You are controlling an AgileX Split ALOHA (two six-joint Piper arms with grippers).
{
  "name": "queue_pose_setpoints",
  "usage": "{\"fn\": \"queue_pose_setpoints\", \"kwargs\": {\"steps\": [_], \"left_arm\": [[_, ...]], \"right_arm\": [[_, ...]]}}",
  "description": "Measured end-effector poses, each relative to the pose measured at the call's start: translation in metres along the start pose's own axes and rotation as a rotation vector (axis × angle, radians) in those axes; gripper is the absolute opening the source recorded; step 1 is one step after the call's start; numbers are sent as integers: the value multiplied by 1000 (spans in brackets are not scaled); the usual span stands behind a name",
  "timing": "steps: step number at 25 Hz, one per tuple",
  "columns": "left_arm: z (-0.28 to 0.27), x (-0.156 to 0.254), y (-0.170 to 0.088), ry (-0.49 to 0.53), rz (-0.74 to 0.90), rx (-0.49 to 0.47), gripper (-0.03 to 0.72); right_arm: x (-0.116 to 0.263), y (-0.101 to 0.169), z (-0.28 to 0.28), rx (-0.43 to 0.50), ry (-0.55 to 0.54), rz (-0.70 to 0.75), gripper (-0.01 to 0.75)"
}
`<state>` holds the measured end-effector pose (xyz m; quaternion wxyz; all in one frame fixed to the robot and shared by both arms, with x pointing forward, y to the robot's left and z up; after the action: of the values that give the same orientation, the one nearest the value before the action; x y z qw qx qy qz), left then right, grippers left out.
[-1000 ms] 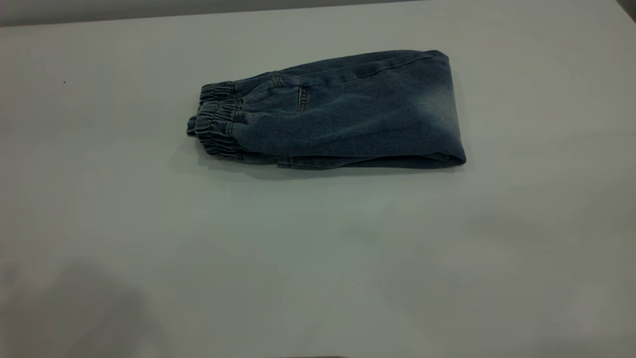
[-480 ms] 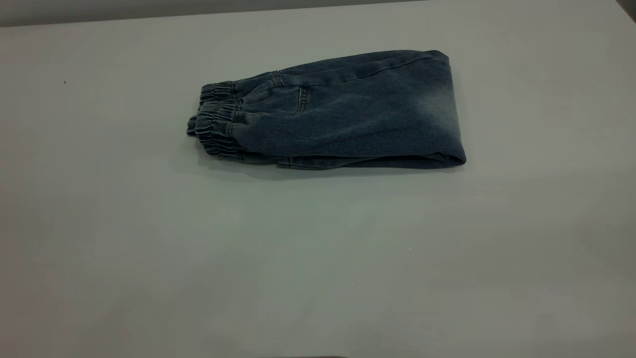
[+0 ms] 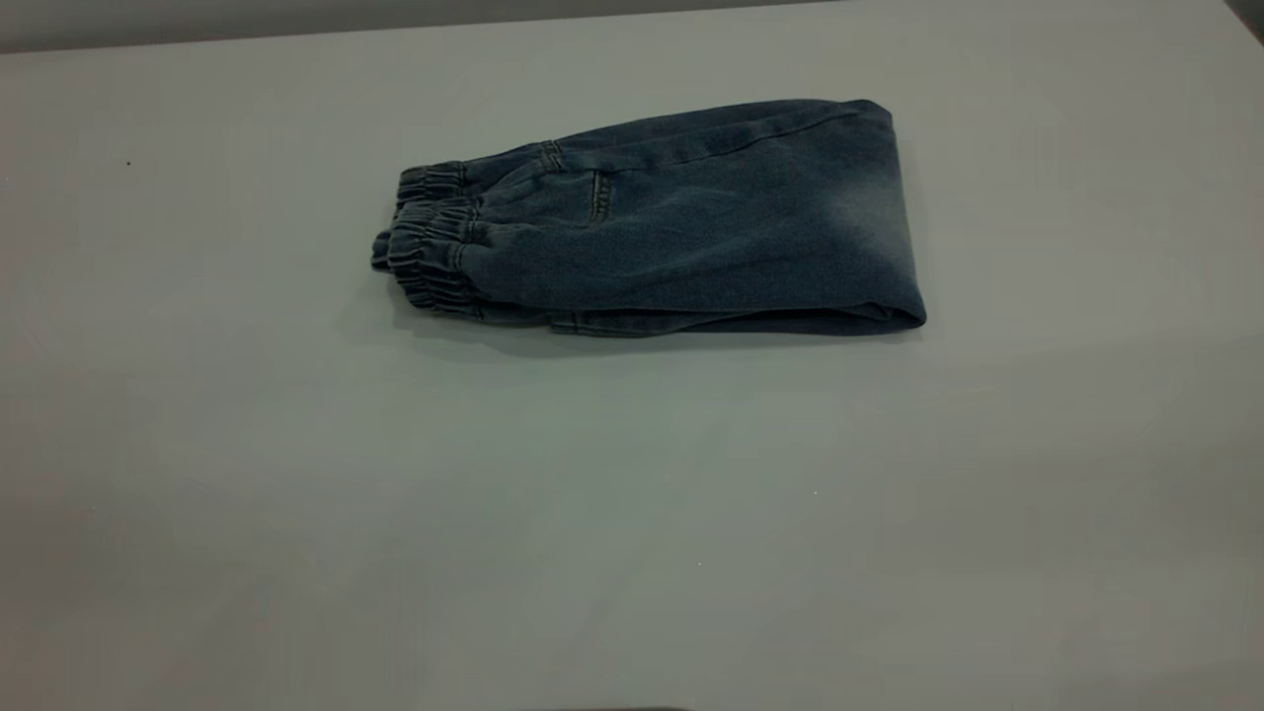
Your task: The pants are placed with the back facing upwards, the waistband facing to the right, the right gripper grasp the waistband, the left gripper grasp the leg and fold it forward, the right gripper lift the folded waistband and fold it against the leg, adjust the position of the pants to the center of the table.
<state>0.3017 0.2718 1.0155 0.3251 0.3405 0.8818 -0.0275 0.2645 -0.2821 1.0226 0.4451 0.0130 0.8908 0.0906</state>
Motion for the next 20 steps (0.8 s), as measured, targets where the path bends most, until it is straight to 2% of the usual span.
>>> {"fn": "queue_pose_setpoints", "kwargs": {"steps": [9, 20], "left_arm": [[1, 0, -6, -2, -26, 45, 514], [1, 0, -7, -3, -30, 53, 514]], "right_arm": [[0, 0, 0, -1, 0, 0, 590], [0, 0, 0, -2, 0, 1, 590]]}}
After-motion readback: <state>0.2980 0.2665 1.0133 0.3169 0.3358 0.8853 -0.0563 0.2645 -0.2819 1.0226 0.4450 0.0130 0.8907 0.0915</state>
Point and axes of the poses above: a point on each arm's last joint axis where the gripper is mounted, z pointing out along that axis toward the gripper, y along the wrist's bending axis when the last joint is at zero, x = y × z, the point moved 3 cm from there along z, pointing out along that axis toward the gripper, and after that the axes turned 10 degrees about z, right-handed, at the moved point
